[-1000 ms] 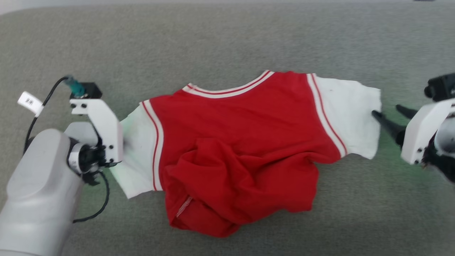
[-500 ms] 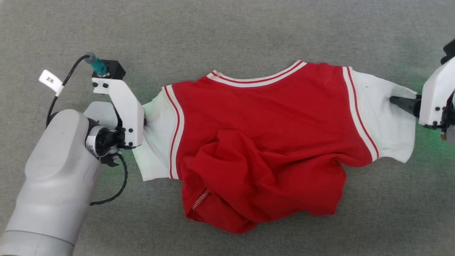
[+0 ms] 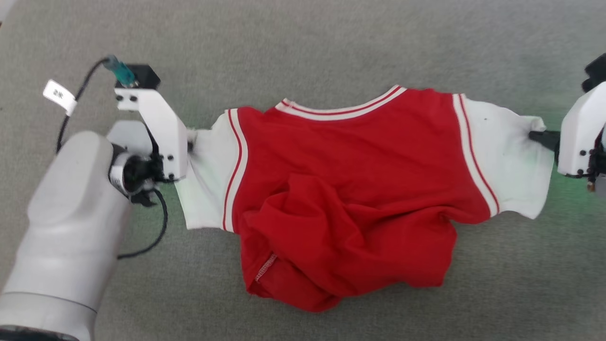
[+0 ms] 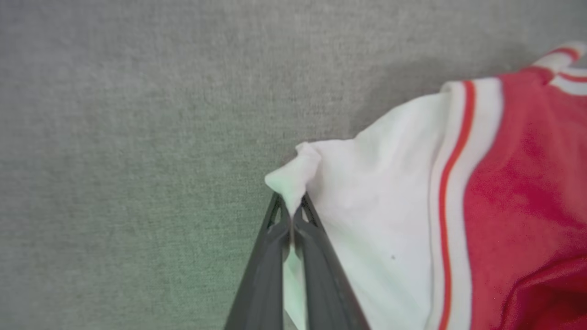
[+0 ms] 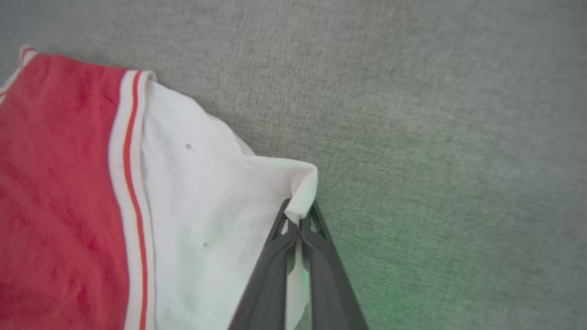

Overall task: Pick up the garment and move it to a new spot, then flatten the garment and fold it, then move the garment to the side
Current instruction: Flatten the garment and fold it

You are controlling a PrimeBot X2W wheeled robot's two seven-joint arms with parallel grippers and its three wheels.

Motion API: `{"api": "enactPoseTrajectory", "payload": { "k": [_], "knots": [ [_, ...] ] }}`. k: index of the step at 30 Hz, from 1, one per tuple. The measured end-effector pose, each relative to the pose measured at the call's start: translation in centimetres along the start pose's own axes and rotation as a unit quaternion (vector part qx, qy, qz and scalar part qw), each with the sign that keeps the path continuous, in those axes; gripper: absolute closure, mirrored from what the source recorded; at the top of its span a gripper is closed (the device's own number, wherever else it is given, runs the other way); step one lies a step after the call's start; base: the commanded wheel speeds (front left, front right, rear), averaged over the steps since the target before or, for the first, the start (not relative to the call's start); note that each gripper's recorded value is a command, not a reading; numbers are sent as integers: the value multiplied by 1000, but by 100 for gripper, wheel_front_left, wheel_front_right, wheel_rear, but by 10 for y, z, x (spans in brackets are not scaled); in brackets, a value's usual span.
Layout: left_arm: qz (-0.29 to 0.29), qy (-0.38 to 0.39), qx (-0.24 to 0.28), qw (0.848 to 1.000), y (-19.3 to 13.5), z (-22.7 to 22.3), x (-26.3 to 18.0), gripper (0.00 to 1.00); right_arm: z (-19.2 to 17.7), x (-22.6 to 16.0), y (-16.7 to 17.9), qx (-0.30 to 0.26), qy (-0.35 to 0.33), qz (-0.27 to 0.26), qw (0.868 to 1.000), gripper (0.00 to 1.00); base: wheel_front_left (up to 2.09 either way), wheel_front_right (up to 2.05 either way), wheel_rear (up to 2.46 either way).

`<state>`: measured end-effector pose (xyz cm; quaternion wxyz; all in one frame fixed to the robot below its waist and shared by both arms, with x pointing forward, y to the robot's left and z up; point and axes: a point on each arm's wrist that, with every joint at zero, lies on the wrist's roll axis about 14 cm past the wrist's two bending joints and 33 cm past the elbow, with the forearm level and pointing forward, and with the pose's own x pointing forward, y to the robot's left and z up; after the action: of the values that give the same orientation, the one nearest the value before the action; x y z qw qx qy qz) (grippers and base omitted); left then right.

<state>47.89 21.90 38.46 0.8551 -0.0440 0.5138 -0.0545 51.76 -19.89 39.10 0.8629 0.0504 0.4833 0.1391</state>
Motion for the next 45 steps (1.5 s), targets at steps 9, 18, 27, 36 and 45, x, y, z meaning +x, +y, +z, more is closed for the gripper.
{"api": "enactPoseTrajectory", "payload": {
  "k": [9, 18, 27, 36, 45],
  "knots": [
    [4, -129, 34, 991, -14, 88, -76, 100, 66, -77, 9, -42, -133, -16, 990, 100, 0, 0, 0],
    [12, -273, 68, 959, -39, 169, -173, 100, 136, -175, 31, -91, -287, -36, 953, 100, 0, 0, 0],
    [-1, -371, 87, 924, -68, 219, -243, 100, 175, -249, 55, -121, -379, -45, 916, 100, 0, 0, 0],
    [-7, -433, 106, 895, -87, 258, -266, 100, 208, -268, 48, -127, -421, -77, 895, 100, 0, 0, 0],
    [4, -537, 129, 834, -101, 320, -261, 100, 259, -233, 29, -140, -481, -113, 858, 100, 0, 0, 0]
  ]
}}
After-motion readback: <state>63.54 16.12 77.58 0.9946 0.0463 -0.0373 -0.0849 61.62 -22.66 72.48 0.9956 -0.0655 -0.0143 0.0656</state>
